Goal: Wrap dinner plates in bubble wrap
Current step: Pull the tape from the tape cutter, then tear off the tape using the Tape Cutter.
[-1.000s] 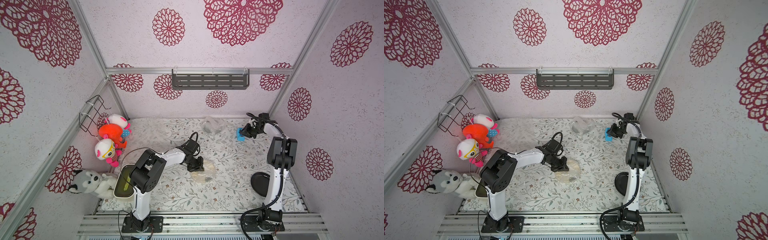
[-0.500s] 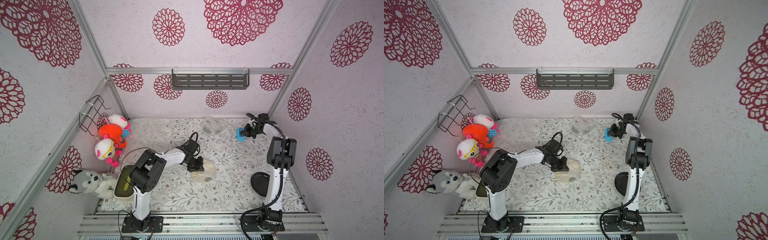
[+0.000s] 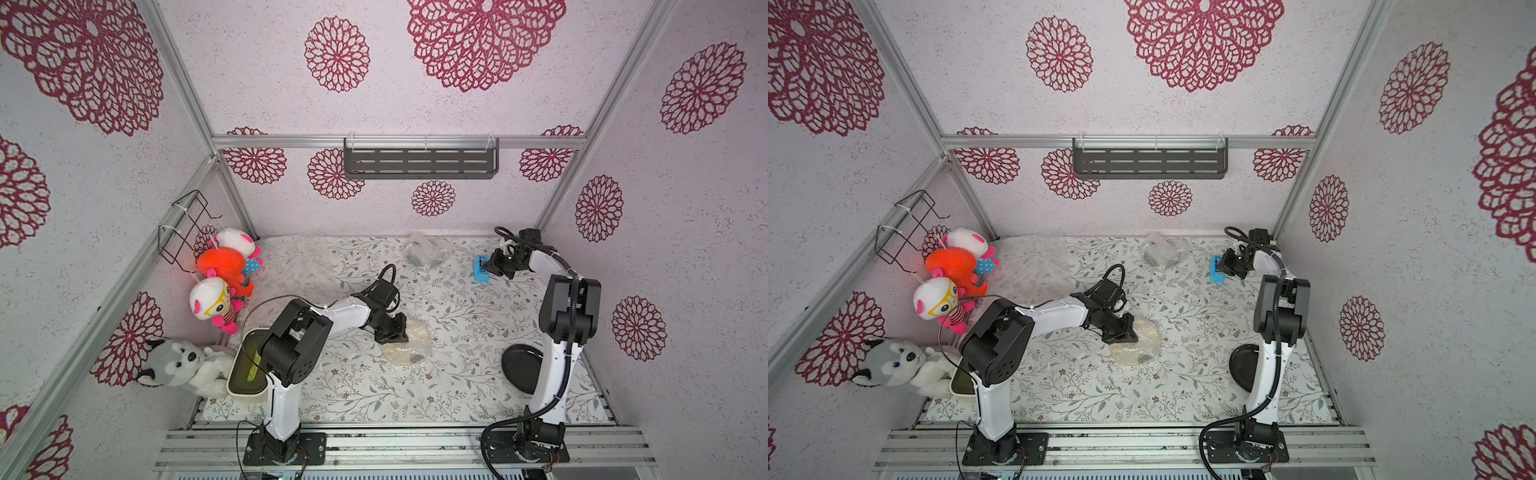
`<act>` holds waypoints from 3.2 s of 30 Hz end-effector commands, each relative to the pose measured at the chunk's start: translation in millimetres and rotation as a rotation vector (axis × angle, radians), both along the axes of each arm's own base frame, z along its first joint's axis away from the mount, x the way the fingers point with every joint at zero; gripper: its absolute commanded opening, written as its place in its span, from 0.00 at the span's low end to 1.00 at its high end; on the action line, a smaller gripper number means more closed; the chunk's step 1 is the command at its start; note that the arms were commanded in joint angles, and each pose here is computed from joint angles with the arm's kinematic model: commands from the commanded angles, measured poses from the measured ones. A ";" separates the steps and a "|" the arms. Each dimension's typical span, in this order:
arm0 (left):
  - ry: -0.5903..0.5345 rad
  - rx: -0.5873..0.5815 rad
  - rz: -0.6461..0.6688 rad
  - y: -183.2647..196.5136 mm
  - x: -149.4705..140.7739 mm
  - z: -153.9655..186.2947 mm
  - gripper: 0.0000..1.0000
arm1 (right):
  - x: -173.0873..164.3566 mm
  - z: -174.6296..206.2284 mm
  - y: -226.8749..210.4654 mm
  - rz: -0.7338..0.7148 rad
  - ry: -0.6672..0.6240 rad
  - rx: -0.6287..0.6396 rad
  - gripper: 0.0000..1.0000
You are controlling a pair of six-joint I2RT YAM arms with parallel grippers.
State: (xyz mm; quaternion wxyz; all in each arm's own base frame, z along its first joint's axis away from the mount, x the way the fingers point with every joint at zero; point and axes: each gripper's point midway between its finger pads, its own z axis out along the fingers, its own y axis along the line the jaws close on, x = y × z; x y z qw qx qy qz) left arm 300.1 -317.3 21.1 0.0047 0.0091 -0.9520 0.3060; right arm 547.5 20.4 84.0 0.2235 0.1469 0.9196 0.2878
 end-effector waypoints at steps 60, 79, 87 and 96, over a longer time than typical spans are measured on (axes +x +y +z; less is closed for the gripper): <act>0.055 0.160 0.058 37.5 -11.6 -38.6 0.00 | -194.3 -14.9 -14.8 -0.040 0.176 -0.213 0.61; 0.069 0.179 0.073 40.1 -11.9 -41.7 0.00 | -26.7 -13.5 -1.8 0.215 -0.190 0.035 0.47; 0.074 0.189 0.071 41.3 -12.5 -42.9 0.00 | -20.7 -23.3 2.1 0.229 -0.195 0.079 0.35; 0.074 0.192 0.071 41.8 -12.6 -42.4 0.00 | -8.8 -19.4 -2.4 0.198 -0.221 0.072 0.29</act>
